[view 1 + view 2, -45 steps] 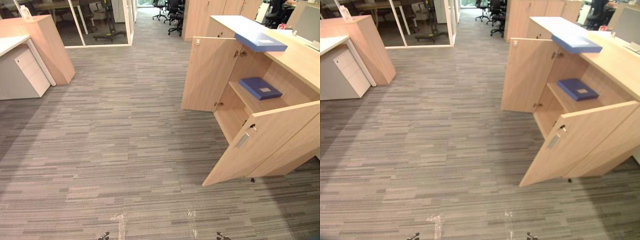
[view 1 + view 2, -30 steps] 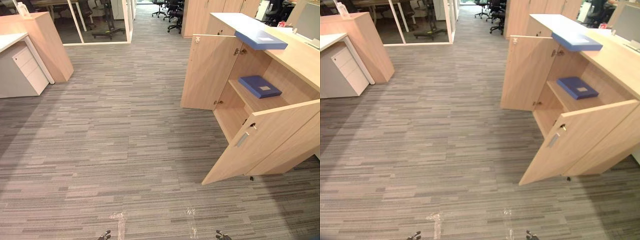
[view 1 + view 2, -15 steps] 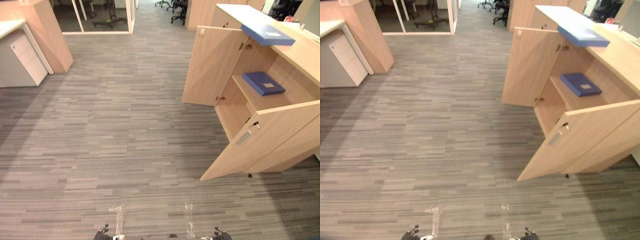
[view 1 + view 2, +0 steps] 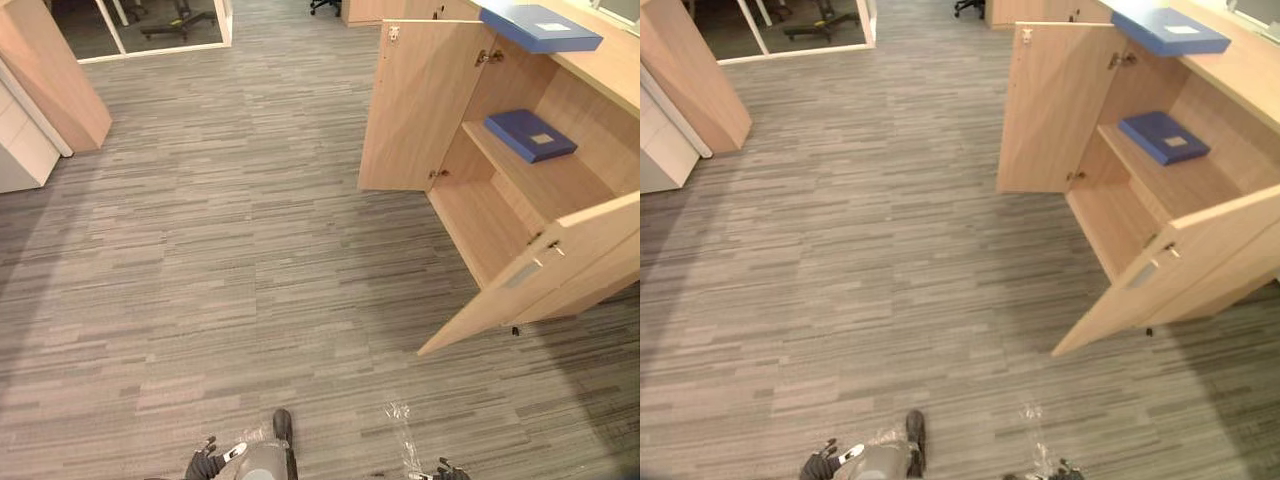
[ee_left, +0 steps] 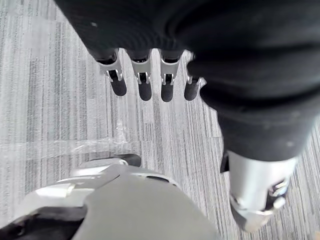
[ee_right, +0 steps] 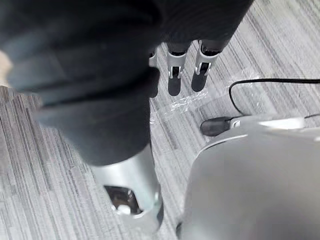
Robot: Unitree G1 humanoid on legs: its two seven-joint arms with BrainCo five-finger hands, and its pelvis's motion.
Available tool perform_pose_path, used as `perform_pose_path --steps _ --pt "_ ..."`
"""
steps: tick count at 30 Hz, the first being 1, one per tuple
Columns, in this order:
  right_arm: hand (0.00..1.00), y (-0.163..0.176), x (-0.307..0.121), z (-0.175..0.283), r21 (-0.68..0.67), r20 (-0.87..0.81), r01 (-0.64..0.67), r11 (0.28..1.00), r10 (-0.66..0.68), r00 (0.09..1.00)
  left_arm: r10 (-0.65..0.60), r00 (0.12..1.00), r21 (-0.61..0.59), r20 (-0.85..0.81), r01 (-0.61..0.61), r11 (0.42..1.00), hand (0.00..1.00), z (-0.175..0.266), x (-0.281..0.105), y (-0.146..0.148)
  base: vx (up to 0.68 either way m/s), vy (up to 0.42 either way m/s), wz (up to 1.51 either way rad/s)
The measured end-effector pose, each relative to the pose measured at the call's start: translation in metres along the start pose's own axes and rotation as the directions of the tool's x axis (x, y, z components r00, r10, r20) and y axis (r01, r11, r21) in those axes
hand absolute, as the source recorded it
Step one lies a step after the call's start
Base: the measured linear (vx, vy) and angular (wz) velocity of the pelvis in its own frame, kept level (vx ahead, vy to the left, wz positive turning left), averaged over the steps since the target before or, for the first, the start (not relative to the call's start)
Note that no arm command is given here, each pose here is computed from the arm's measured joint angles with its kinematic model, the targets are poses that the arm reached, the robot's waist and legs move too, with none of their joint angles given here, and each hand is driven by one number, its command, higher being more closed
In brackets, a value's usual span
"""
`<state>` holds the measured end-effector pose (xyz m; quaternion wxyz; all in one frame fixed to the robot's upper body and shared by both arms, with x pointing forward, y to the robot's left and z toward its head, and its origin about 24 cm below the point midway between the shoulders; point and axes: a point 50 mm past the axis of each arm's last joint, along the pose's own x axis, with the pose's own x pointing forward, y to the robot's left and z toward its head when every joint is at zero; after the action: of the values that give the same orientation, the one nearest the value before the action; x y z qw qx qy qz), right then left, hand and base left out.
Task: Walk over to the cabinet, pick up the folder, carry it to the office cabinet, place the folder inside the office cabinet, then close the office cabinet door
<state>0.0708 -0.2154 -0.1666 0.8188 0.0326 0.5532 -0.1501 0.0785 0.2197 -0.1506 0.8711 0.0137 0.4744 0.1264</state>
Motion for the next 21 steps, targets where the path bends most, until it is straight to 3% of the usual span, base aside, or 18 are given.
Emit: perform_pose_path --steps 5,9,13,17,21 --pt "0.00 -0.005 0.001 0.006 0.055 0.022 0.015 0.998 -0.016 1.000 -0.027 1.000 0.022 -0.011 0.027 0.999 0.00 -0.005 -0.002 -0.006 0.37 0.293 -0.32" --pt "0.00 0.000 0.002 0.018 0.075 0.065 0.002 0.997 -0.007 0.998 -0.062 0.998 0.108 -0.010 0.063 0.992 0.00 0.000 0.002 -0.005 0.42 0.127 0.33" --pt "0.00 0.008 0.003 0.036 0.075 0.125 -0.026 0.997 0.017 0.992 -0.112 0.994 0.134 0.011 0.110 0.985 0.00 0.010 0.005 -0.016 0.29 -0.114 0.36" --pt "0.00 0.016 0.003 0.031 0.111 0.107 -0.046 0.993 0.034 0.994 -0.094 0.996 0.133 -0.007 0.095 0.987 0.00 0.005 0.005 -0.009 0.24 -0.274 0.35" --pt "0.00 0.010 0.004 0.032 0.123 0.106 -0.035 0.992 0.022 0.994 -0.081 0.996 0.017 -0.035 0.081 0.997 0.00 -0.005 0.001 -0.019 0.33 -0.308 0.11"
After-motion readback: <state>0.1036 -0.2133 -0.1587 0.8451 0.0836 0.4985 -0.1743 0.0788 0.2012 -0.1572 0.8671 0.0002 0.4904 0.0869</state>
